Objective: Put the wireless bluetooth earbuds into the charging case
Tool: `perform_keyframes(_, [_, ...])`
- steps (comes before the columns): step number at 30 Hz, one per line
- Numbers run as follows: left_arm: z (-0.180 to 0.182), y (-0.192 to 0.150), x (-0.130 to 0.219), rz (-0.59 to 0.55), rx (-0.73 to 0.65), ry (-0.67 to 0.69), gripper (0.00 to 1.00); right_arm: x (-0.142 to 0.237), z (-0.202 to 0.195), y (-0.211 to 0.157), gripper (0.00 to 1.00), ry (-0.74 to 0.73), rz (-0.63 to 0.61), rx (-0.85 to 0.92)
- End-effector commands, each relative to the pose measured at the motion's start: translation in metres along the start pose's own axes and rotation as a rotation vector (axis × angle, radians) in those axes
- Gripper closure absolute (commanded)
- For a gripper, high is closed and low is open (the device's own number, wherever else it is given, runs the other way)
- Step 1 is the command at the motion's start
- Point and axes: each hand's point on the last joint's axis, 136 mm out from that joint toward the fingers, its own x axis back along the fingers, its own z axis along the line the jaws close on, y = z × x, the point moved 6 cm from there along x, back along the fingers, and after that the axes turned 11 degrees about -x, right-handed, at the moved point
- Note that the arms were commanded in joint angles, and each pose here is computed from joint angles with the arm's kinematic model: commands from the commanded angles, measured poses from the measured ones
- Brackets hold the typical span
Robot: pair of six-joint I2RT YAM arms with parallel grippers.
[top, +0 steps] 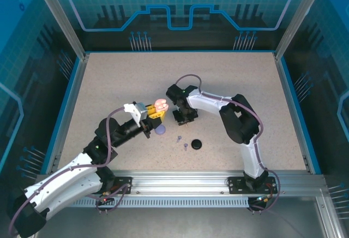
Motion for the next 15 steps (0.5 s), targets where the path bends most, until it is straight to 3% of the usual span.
perform_keyframes(1, [-0.001, -0.002, -0.004, -0.015, 0.021, 0.000, 0.96, 0.037, -0.010, 0.000, 0.76, 0.068, -0.088, -0.012])
perform_keyframes(15, [-0.003, -0.020, -0.034, 0.010, 0.101, -0.065, 0.96, 0.190, -0.061, -0.025, 0.77, 0.504, -0.587, -0.078])
